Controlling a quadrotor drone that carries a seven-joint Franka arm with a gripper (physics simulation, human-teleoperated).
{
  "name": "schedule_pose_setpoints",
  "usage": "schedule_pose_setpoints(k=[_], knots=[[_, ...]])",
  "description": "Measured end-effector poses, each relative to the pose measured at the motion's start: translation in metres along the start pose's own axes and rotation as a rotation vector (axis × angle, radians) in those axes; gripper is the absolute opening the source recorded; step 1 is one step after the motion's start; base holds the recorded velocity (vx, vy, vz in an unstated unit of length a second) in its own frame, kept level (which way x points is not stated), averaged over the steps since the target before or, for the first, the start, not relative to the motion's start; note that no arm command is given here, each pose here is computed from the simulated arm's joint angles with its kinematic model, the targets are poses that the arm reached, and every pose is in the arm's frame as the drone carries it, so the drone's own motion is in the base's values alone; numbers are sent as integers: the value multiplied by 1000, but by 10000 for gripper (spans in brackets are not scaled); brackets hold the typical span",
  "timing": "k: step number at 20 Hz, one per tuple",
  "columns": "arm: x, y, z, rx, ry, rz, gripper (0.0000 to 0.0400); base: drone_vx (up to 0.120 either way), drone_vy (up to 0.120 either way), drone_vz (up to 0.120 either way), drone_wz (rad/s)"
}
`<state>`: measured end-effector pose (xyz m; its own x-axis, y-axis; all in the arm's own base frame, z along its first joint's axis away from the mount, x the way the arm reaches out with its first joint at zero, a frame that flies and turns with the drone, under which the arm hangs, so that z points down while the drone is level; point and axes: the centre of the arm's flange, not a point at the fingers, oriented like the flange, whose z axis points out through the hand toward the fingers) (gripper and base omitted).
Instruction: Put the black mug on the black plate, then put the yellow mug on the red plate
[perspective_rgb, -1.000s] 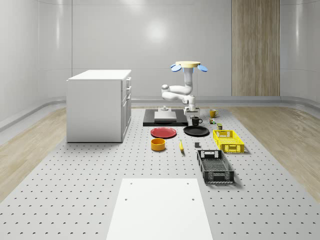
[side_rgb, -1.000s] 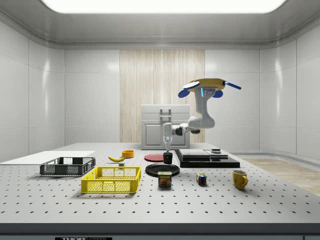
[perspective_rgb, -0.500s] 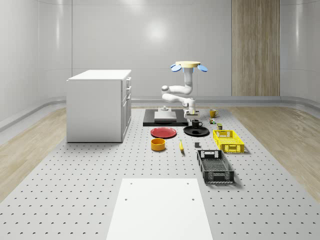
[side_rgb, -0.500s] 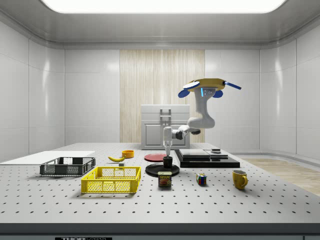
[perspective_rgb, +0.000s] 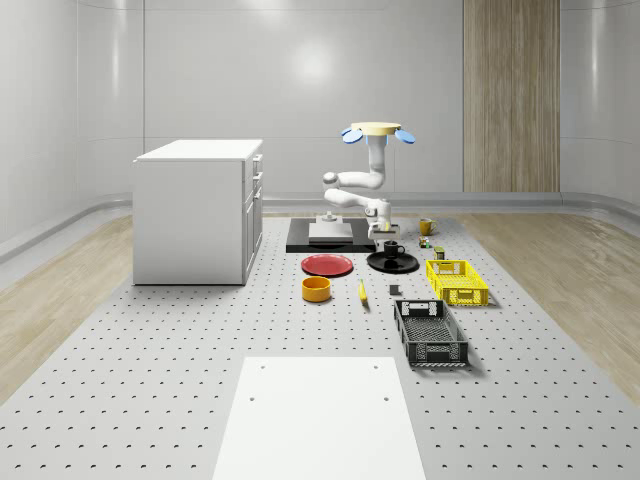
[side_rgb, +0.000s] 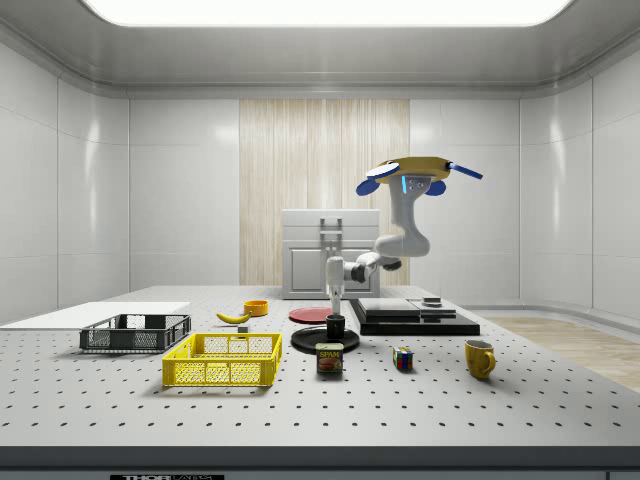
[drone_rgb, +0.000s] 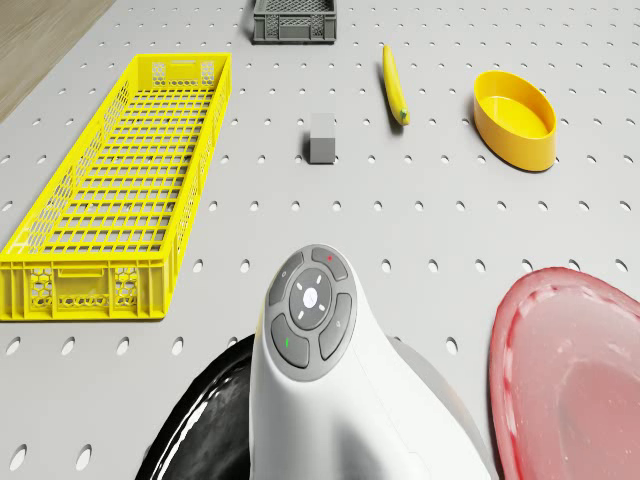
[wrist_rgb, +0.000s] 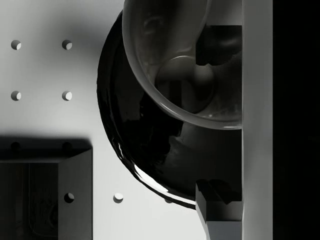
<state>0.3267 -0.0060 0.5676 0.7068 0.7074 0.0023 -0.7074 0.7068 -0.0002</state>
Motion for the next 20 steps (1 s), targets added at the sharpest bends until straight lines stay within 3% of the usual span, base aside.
schedule_pose_setpoints(k=[6,11,20], knots=[[0,0,-18,0,0,0,390,0,7,120,0],[0,0,-24,0,0,0,397,-72,120,120,0],[0,0,-27,0,0,0,400,-120,120,0,0]])
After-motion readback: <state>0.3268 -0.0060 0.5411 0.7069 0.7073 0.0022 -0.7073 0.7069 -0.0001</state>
